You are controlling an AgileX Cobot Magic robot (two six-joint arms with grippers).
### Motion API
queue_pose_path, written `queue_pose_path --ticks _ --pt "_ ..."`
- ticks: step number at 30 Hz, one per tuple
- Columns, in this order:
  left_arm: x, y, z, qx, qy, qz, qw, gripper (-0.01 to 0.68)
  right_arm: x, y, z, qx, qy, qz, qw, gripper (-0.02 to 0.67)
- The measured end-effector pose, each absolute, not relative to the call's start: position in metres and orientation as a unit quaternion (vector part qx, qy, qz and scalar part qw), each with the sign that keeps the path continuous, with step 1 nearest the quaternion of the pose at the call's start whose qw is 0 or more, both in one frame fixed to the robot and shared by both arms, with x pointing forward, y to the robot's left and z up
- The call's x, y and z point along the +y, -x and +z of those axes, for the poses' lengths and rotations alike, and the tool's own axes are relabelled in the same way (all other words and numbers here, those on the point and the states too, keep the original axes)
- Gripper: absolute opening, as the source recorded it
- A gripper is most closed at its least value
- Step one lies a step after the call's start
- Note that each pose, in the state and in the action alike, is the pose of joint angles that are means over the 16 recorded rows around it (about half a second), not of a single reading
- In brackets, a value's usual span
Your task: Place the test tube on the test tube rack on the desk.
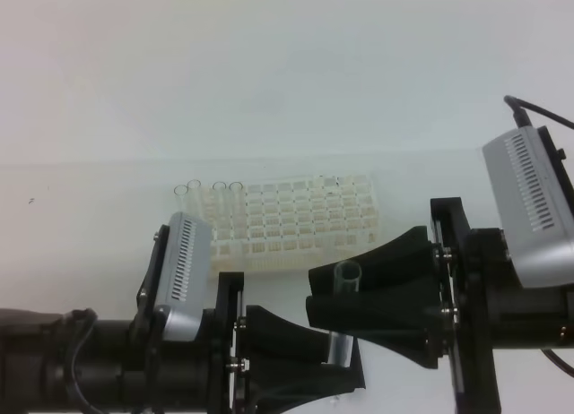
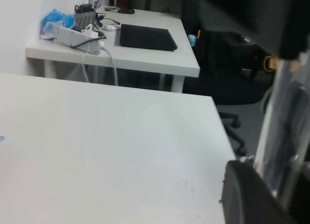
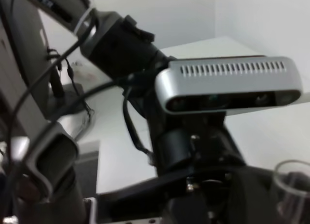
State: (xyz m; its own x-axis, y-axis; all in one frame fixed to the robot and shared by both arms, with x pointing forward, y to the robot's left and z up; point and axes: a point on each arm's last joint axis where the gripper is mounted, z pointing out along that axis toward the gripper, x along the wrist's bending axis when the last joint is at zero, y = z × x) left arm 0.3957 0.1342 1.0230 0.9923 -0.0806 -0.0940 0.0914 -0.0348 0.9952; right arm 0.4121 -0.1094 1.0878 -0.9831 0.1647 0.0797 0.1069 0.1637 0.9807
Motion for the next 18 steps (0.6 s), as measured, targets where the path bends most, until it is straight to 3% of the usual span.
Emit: queue_pose_path --ticks 9,18 --pt "0.1337 -0.3973 1.0241 0.046 -0.716 -0.099 0.689 0.048 -0.1091 -0.4123 1.0882 0.76 -0.089 0.643 0.022 0.122" --pt "0.1333 -0.3986 1.0246 0.142 -0.705 -0.185 0.669 0.286 -0.1095 -0.4148 1.0881 0.759 -0.103 0.643 0.028 0.12"
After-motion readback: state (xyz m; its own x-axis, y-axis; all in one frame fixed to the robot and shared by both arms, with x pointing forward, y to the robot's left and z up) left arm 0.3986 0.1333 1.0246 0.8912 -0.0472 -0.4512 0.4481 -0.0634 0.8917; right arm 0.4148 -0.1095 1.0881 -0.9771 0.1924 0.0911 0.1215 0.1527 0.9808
